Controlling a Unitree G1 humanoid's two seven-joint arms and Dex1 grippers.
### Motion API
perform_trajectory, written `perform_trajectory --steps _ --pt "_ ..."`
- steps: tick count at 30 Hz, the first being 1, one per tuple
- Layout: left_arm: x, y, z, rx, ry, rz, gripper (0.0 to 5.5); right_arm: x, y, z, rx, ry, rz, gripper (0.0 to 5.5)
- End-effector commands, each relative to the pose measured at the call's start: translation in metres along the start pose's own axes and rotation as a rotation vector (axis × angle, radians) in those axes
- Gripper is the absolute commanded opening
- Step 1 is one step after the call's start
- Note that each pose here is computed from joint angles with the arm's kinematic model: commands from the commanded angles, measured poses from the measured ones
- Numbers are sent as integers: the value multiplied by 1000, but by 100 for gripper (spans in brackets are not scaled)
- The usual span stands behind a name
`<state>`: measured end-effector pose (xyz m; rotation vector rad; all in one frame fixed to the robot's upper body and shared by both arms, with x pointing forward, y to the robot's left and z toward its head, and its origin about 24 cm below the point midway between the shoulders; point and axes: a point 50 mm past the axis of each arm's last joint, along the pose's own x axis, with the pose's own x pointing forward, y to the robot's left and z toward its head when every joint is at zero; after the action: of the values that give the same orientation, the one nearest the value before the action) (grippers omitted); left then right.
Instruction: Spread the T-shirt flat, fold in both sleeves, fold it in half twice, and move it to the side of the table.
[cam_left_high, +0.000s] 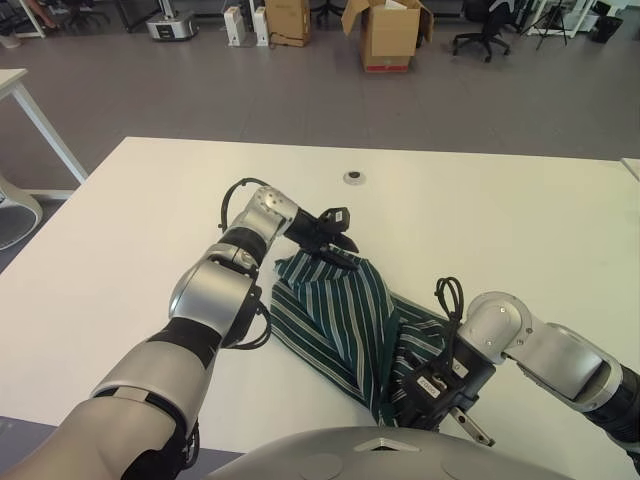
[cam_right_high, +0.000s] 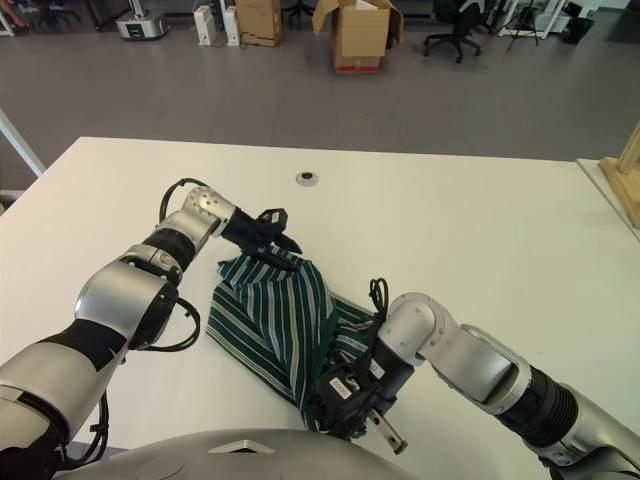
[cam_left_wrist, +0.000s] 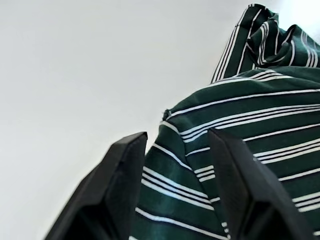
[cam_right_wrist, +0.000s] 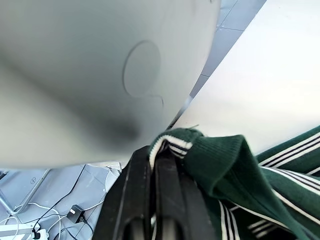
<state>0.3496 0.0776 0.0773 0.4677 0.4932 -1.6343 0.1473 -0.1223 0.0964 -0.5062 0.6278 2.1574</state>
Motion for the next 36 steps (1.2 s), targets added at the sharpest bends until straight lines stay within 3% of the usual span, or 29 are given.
perform_trajectory --steps 1,4,10,13,19,23,29,33,36 --pt "-12 8 3 -30 -50 120 224 -1 -2 2 -9 -7 -22 4" --pt "-21 14 13 -40 -90 156 224 -5 -5 0 8 -22 -71 4" --pt "-40 22 37 2 -176 183 224 -49 -28 1 62 -111 -316 4" --pt "-46 19 36 37 -170 150 224 -94 -38 -1 119 -158 -487 4" --pt "-29 11 13 98 -21 115 224 -133 -48 -21 195 -90 -654 4" --pt "-26 12 11 98 -35 151 224 -132 -56 -47 237 57 -735 4" --pt "-29 11 14 120 -53 142 224 -104 -88 -73 199 185 -848 4" --pt "-37 6 5 137 12 58 224 -38 -121 -72 152 65 -854 4" --pt "-45 -2 -12 109 99 -24 224 -29 -128 -55 74 -74 -863 4"
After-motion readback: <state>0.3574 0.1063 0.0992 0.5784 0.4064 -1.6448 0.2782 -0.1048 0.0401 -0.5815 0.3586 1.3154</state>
